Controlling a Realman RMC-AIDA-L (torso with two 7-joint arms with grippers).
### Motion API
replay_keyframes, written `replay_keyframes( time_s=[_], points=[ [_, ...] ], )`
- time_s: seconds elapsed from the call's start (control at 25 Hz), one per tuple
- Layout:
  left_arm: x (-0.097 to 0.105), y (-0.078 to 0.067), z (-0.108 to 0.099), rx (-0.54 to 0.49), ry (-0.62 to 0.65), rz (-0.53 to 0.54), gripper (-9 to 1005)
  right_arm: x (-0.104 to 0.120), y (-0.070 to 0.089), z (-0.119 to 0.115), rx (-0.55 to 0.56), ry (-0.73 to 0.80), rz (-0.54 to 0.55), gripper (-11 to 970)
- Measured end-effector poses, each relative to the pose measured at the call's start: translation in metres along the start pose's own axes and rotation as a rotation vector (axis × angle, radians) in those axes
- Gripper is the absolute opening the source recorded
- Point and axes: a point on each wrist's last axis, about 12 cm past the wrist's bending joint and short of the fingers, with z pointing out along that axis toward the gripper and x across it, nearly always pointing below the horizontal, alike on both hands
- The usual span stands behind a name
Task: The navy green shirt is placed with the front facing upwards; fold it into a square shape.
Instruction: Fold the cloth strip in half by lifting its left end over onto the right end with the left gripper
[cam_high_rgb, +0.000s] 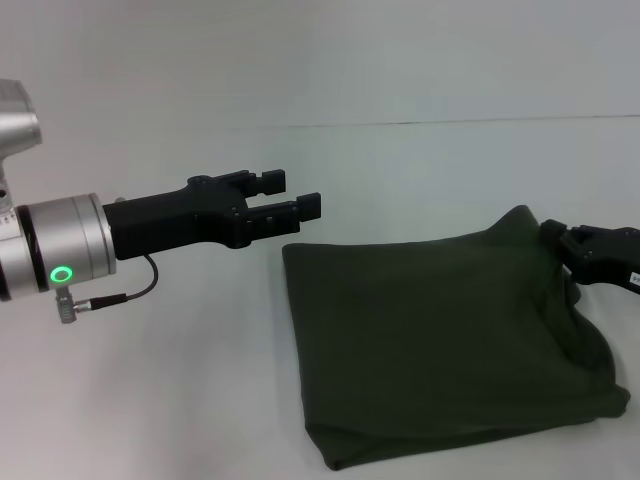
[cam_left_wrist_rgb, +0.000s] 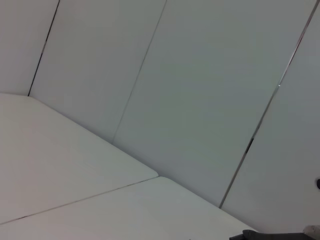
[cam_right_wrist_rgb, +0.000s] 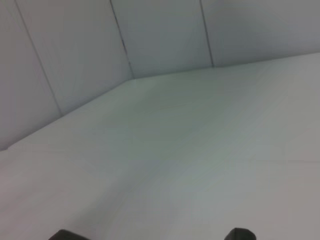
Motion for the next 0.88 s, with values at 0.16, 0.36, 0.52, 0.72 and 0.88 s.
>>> replay_keyframes(
  time_s=[0.16,0.36,0.52,0.72,0.88],
  points=[
    [0.0,0.0,0.0,0.0,-0.001,0.0,757,-0.001,-0.004,-0.003,0.026,-0.017,0.0,31],
    [0.0,0.0,0.001,0.002,-0.001,-0.003,756,-0.002,-0.007,0.0,0.056,-0.01,-0.003,36],
    [0.0,0.0,0.001,0.002,-0.002,-0.006,756,0.001,-0.009,0.0,0.078,-0.001,0.002,40],
    [0.001,0.0,0.0,0.0,-0.004,-0.008,756,0.001,-0.013,-0.009,0.1,-0.032,-0.002,45],
    [0.0,0.0,0.0,0.0,-0.005,-0.008,756,0.002,-0.016,-0.029,0.11,-0.084,-0.023,144]
  ],
)
